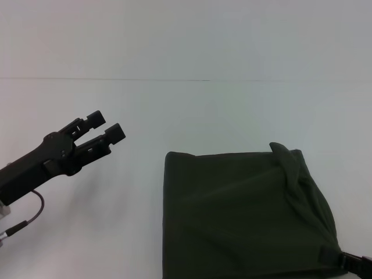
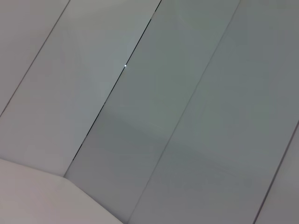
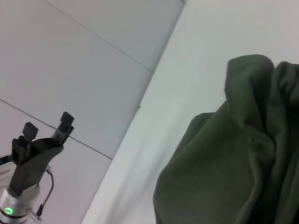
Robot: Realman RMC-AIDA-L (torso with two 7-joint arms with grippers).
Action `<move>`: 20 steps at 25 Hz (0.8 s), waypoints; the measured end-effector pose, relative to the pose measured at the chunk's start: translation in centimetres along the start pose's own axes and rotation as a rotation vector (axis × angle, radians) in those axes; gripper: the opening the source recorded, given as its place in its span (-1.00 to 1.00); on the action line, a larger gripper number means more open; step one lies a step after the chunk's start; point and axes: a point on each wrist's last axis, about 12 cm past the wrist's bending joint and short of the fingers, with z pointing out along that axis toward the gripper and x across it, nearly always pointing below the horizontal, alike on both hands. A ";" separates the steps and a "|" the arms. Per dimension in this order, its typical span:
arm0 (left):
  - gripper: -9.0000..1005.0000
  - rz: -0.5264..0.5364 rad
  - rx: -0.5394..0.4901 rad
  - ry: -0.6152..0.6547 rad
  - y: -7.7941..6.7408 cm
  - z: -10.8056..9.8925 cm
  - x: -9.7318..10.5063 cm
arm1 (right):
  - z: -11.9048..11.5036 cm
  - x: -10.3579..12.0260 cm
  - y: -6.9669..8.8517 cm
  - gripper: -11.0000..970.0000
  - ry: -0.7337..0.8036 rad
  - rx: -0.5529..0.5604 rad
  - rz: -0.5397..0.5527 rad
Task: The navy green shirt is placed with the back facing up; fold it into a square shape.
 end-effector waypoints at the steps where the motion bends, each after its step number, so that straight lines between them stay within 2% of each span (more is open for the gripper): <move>1: 0.88 0.000 -0.001 0.000 0.0 0.0 0.0 | -0.2 0.1 -0.1 -0.90 -0.001 0.006 0.000; 6: 0.89 0.000 -0.009 0.001 0.1 0.0 0.1 | -0.7 0.8 -1.1 -0.90 0.022 0.105 0.022; 10: 0.89 -0.004 -0.009 0.000 0.1 0.2 0.1 | -0.6 0.7 -1.4 -0.89 0.028 0.129 0.025; 15: 0.88 -0.005 -0.011 0.000 0.1 0.2 0.2 | -0.9 0.3 -1.5 -0.89 0.022 0.133 0.034; 19: 0.88 0.002 -0.018 0.000 0.2 0.2 0.2 | -1.6 -0.6 -1.0 -0.89 0.021 0.091 -0.003; 20: 0.88 0.004 -0.021 0.000 0.2 0.2 0.2 | -1.8 -0.9 -0.8 -0.84 0.012 0.082 -0.020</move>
